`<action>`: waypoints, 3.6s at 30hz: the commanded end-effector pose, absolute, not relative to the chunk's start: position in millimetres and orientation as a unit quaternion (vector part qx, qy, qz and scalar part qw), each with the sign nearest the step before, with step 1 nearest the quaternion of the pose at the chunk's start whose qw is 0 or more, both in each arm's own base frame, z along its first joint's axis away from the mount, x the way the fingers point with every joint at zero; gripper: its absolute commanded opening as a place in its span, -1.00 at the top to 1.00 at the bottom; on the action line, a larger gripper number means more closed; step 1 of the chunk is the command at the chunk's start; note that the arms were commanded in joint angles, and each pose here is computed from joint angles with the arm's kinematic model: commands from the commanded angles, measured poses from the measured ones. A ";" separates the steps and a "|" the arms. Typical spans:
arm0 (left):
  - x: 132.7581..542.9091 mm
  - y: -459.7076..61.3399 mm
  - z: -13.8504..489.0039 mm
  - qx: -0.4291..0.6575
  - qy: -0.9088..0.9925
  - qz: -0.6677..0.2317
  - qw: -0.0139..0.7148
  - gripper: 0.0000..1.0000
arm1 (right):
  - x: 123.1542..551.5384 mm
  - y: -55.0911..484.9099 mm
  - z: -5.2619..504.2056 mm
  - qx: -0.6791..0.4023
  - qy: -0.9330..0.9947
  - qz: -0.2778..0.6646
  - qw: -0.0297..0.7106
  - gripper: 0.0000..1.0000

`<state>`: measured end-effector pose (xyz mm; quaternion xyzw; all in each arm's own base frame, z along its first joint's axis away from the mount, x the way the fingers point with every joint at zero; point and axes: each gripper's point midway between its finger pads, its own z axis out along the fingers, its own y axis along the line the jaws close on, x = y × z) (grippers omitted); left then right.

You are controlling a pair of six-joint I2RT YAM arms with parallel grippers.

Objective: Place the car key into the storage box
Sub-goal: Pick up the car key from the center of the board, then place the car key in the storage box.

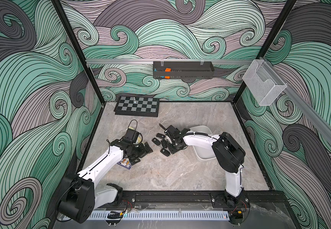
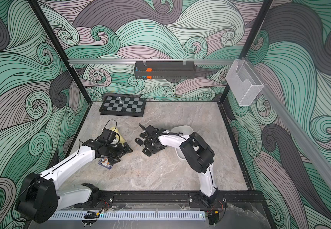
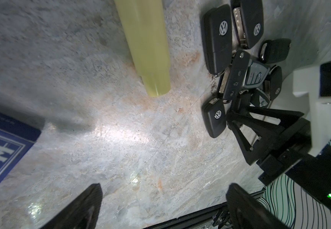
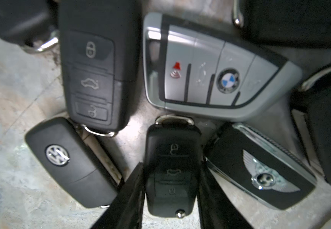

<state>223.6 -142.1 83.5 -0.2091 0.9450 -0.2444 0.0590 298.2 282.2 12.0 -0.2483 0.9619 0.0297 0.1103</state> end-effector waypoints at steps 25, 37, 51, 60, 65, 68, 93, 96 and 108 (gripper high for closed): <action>275.8 -176.0 101.7 -0.144 0.952 -0.266 0.041 -0.97 | 276.5 220.7 109.0 -0.199 0.956 0.051 0.207 0.50; 276.2 -177.9 92.9 -0.133 0.956 -0.260 0.027 -0.97 | 326.7 133.5 113.5 -0.093 0.971 0.003 0.220 0.50; 268.4 -168.5 88.3 -0.126 0.963 -0.236 0.024 -0.97 | 374.1 67.6 66.8 -0.014 0.986 -0.044 0.160 0.49; 272.2 -167.8 91.8 -0.122 0.965 -0.229 0.024 -0.97 | 391.9 59.8 48.2 -0.011 0.990 -0.040 0.138 0.45; 273.6 -167.8 93.2 -0.120 0.967 -0.225 0.023 -0.97 | 395.6 63.6 37.9 -0.011 0.991 -0.033 0.127 0.42; 274.1 -167.2 94.4 -0.119 0.967 -0.223 0.022 -0.97 | 397.1 64.0 32.0 -0.012 0.992 -0.034 0.121 0.39; 276.1 -169.8 99.0 -0.107 0.969 -0.223 0.020 -0.97 | 346.1 22.5 92.4 0.042 0.982 -0.041 0.182 -0.37; 273.6 -170.8 100.0 -0.104 0.969 -0.223 0.017 -0.97 | 333.9 22.8 80.9 0.047 0.985 -0.033 0.164 -0.35; 261.3 -177.6 96.5 -0.087 0.973 -0.216 0.012 -0.95 | 294.2 35.3 65.1 0.074 0.989 0.018 0.128 0.57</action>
